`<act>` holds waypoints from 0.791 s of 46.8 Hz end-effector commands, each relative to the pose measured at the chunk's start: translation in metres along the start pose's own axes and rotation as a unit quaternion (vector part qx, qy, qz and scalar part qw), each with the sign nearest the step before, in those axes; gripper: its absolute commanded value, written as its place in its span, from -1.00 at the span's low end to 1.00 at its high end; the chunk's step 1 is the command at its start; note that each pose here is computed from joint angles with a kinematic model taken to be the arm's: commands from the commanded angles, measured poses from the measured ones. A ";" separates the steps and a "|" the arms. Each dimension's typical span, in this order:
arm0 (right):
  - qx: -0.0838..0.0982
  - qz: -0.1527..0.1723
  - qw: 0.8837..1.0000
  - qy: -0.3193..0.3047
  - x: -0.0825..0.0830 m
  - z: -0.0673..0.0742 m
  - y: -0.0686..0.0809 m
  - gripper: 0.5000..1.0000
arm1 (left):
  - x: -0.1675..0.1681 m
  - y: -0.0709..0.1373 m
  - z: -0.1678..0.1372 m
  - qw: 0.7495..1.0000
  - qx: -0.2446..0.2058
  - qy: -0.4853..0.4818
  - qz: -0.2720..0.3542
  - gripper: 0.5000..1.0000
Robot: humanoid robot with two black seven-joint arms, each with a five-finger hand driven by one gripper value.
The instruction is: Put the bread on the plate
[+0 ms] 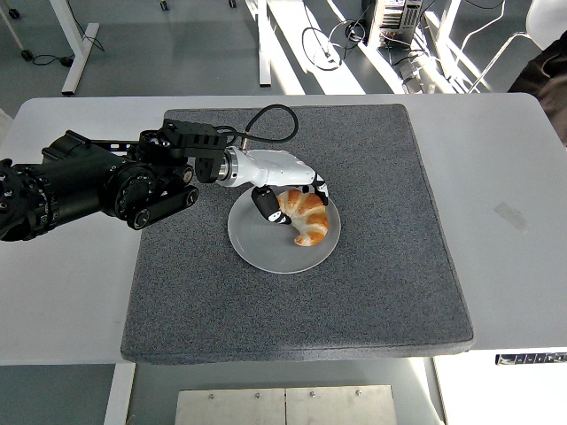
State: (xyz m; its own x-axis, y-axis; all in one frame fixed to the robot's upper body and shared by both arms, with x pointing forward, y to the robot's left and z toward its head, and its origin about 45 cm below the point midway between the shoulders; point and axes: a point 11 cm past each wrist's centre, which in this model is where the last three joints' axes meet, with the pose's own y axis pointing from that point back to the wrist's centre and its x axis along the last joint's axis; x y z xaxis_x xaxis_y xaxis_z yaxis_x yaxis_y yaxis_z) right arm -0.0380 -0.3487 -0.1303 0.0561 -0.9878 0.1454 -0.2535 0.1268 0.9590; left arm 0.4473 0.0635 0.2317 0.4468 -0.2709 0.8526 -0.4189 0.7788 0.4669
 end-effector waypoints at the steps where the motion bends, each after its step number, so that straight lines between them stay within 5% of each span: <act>1: 0.000 0.000 1.000 0.000 0.000 0.000 0.000 1.00 | 0.003 0.000 0.002 1.000 -0.003 0.001 -0.001 0.86; 13: 0.000 0.000 1.000 0.000 0.000 0.000 0.000 1.00 | 0.021 -0.003 0.024 0.999 -0.032 0.020 -0.010 0.91; 27: 0.000 0.000 1.000 0.000 0.000 0.000 0.000 1.00 | 0.123 0.023 0.039 0.997 -0.042 0.029 0.066 0.92; 37: 0.000 0.000 1.000 0.000 0.000 0.000 0.000 1.00 | 0.150 0.037 0.031 0.993 -0.027 0.045 0.103 0.91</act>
State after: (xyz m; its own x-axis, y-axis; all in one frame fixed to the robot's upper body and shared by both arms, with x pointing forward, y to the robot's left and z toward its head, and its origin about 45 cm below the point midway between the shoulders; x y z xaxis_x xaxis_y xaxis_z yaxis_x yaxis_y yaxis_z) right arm -0.0382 -0.3488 -0.1302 0.0559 -0.9877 0.1457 -0.2532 0.1272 0.9590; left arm 0.4695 0.0294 0.3786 0.4302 -0.0819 0.8990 -0.4435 0.8482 0.2895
